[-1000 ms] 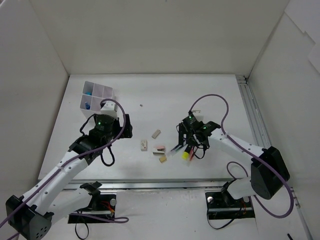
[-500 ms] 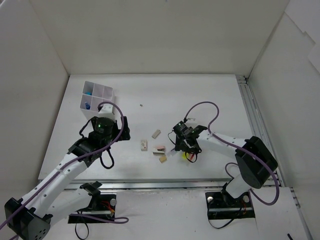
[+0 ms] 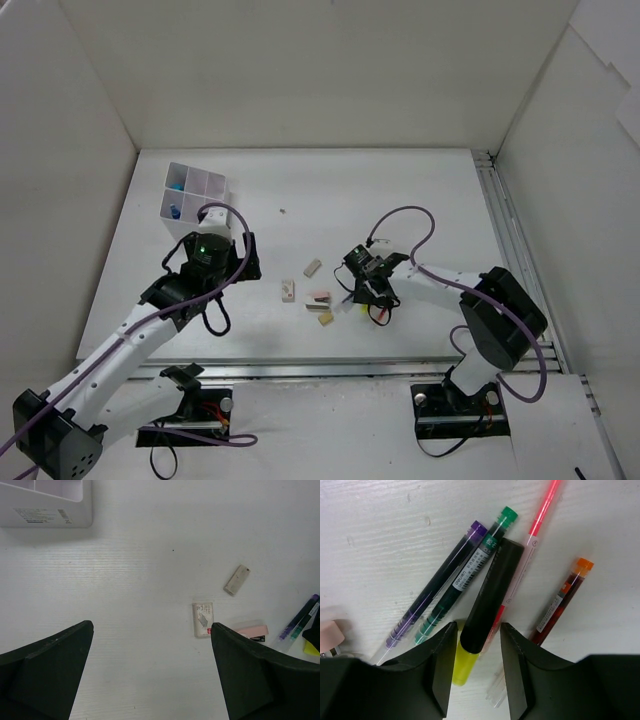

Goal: Sort the stationery into containers
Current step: Pick up the pen from the center of the board.

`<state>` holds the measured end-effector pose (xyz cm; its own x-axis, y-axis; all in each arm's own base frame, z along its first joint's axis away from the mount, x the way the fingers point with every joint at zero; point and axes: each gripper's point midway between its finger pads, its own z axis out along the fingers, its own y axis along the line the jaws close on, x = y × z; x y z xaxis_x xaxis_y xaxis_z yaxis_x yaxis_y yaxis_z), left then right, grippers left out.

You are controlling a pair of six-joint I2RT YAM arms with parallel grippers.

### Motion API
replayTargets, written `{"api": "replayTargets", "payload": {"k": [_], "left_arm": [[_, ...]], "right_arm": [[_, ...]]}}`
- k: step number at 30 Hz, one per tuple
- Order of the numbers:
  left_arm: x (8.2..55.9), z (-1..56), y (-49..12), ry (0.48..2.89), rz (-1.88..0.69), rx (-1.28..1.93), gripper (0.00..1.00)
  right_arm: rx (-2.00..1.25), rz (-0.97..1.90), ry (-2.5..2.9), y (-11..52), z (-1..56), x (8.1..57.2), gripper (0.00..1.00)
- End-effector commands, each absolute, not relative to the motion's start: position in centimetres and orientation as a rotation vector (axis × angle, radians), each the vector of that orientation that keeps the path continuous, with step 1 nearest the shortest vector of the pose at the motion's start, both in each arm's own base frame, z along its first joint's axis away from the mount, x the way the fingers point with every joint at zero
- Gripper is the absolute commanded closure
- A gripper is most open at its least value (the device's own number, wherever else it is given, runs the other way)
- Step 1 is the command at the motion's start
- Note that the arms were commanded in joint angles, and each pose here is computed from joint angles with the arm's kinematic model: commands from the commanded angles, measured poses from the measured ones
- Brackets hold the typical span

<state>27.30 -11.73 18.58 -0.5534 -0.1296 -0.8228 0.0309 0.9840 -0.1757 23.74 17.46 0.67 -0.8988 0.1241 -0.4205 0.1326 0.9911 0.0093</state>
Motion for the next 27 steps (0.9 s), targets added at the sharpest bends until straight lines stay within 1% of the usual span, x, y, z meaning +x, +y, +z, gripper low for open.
{"api": "replayTargets", "payload": {"k": [1,5,6,8,9,16,17,18,20,24,27], "left_arm": [[28.2,19.5,-11.9,2.108,-0.209,-0.096,0.01],[28.4,19.5,-12.0,2.112,-0.200,-0.095,0.01],[28.5,19.5,-12.0,2.112,-0.200,-0.095,0.01],[28.5,19.5,-12.0,2.113,-0.197,-0.094,0.01],[28.5,19.7,-11.9,2.109,-0.196,-0.097,0.01],[28.8,19.9,-12.0,2.099,-0.196,-0.092,0.01],[28.8,20.0,-12.0,2.098,-0.197,-0.094,0.01],[28.8,19.9,-12.1,2.100,-0.199,-0.092,0.01],[28.8,20.0,-12.0,2.096,-0.200,-0.092,0.00],[28.8,20.1,-12.1,2.093,-0.201,-0.088,0.00],[28.9,20.0,-12.4,2.092,-0.206,-0.058,0.01]], "right_arm": [[0.184,-0.044,2.672,17.8,1.0,24.4,0.63],[0.172,-0.050,2.671,17.9,1.0,24.7,0.65],[0.161,-0.046,2.676,18.0,1.0,24.7,0.70],[0.150,-0.015,2.672,18.5,1.5,24.8,0.74],[0.139,-0.014,2.673,18.5,1.7,24.7,0.78],[0.109,0.018,2.650,18.5,3.9,24.4,0.80],[0.100,0.014,2.655,18.5,3.9,24.3,0.80],[0.086,-0.001,2.662,18.2,3.7,24.1,0.78],[0.074,-0.021,2.667,18.1,3.5,24.1,0.78],[0.019,-0.010,2.699,18.4,3.1,23.6,0.88],[-0.112,0.042,2.702,19.5,3.9,23.4,0.89]]}}
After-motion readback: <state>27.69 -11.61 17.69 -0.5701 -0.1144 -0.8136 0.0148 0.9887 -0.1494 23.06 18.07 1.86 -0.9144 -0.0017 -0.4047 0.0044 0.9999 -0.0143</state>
